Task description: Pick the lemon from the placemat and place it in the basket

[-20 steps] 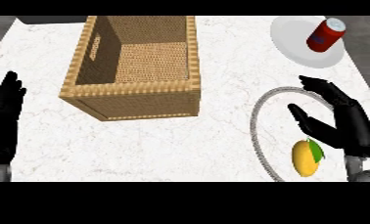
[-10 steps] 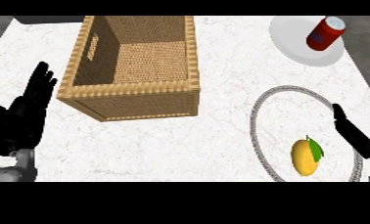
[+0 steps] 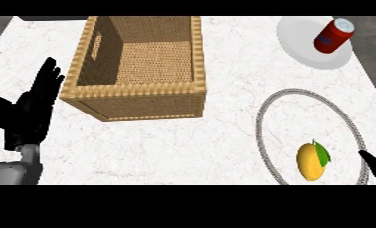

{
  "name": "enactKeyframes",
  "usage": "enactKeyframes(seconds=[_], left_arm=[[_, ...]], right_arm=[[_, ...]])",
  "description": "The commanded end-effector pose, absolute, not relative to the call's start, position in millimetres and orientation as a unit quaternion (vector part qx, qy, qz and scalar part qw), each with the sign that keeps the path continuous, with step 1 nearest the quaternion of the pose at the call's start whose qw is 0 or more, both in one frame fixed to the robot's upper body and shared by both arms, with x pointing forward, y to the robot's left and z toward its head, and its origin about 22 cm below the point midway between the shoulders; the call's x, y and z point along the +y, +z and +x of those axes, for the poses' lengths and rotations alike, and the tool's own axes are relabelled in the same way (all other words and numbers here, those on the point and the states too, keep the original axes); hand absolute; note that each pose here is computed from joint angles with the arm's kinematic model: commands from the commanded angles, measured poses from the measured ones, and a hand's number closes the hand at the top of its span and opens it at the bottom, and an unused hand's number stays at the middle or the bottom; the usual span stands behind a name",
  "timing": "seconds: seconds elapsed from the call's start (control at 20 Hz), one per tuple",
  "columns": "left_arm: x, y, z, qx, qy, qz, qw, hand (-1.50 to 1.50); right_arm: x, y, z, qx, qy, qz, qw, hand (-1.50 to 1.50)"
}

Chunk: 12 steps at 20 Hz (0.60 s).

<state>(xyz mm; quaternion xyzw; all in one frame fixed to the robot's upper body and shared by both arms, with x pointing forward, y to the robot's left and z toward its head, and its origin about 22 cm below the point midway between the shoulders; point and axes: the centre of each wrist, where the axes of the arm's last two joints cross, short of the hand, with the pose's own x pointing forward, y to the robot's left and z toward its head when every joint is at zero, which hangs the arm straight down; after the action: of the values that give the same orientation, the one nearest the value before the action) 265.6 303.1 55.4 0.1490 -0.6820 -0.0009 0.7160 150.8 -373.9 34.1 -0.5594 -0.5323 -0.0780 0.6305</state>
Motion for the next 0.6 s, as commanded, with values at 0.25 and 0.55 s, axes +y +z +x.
enactKeyframes(seconds=[0.25, 0.55], left_arm=[[302.3, 55.4, 269.5, -0.681, -0.008, 0.149, 0.717, 0.00], [283.7, 43.4, 276.1, -0.678, -0.001, 0.131, 0.723, 0.00]], right_arm=[[-349.0, 86.5, 115.3, -0.358, 0.080, -0.464, 0.806, -1.50], [-302.1, 158.0, 99.8, -0.337, 0.078, -0.442, 0.828, -1.50]])
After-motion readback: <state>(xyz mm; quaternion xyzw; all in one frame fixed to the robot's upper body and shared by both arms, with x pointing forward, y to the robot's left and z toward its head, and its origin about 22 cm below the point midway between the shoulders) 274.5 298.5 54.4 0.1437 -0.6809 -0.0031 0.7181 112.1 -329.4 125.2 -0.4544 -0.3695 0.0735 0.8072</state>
